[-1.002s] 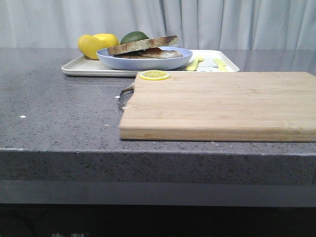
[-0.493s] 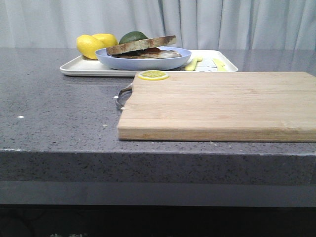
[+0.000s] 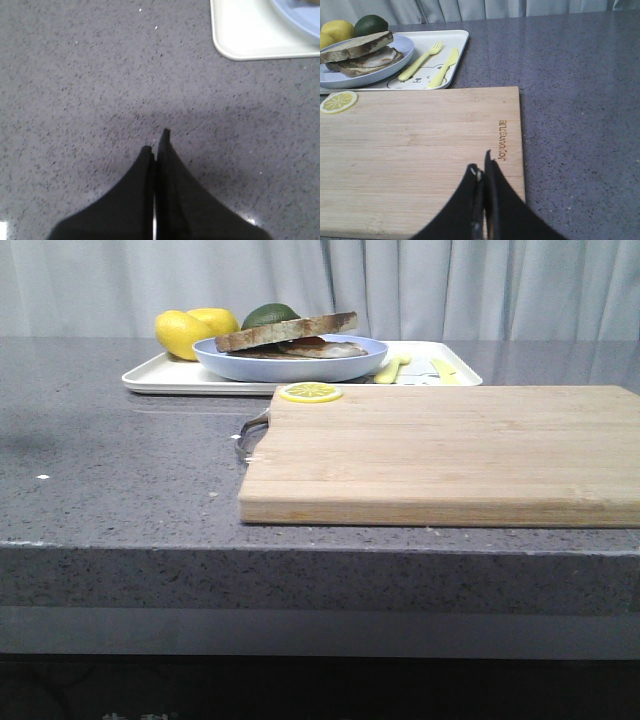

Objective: Place bread and move sandwich to tray

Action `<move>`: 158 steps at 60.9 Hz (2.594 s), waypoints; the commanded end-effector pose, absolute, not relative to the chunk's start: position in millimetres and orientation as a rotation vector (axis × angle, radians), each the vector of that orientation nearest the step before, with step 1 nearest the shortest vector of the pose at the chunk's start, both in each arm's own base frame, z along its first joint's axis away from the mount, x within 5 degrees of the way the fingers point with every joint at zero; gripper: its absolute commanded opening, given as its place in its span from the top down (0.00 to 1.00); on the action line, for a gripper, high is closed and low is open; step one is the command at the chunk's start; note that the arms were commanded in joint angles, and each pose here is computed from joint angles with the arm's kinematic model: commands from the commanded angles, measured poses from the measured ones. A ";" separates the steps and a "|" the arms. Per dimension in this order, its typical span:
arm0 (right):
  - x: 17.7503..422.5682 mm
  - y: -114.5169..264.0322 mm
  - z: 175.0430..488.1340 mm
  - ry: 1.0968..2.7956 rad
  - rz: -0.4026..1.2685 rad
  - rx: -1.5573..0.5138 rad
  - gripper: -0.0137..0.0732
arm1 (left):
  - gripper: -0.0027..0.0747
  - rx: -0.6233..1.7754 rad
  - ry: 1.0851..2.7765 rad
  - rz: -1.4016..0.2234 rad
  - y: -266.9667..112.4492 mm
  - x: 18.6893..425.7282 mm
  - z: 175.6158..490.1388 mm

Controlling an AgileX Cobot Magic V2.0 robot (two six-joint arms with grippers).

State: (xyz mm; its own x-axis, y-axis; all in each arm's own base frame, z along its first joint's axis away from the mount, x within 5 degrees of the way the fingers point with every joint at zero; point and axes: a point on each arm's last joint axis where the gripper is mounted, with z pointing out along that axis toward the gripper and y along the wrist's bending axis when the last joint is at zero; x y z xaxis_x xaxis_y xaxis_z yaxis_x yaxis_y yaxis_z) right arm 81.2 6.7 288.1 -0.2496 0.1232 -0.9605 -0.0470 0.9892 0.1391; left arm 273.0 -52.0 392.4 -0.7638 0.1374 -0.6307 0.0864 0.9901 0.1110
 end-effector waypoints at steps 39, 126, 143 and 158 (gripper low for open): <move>82.5 6.7 303.1 1.722 0.166 0.053 0.92 | 0.99 0.106 1.816 -0.128 -9.5 72.1 332.0; 82.5 6.7 303.1 1.722 0.166 0.053 0.92 | 0.99 -0.048 1.536 -0.141 -0.4 34.0 302.0; 82.4 6.7 303.1 1.722 0.166 0.053 0.92 | 0.99 -0.088 1.506 -0.101 0.9 36.2 265.0; 82.4 6.7 303.1 1.723 0.166 0.053 0.92 | 0.99 -0.095 1.582 -0.112 0.0 48.7 225.2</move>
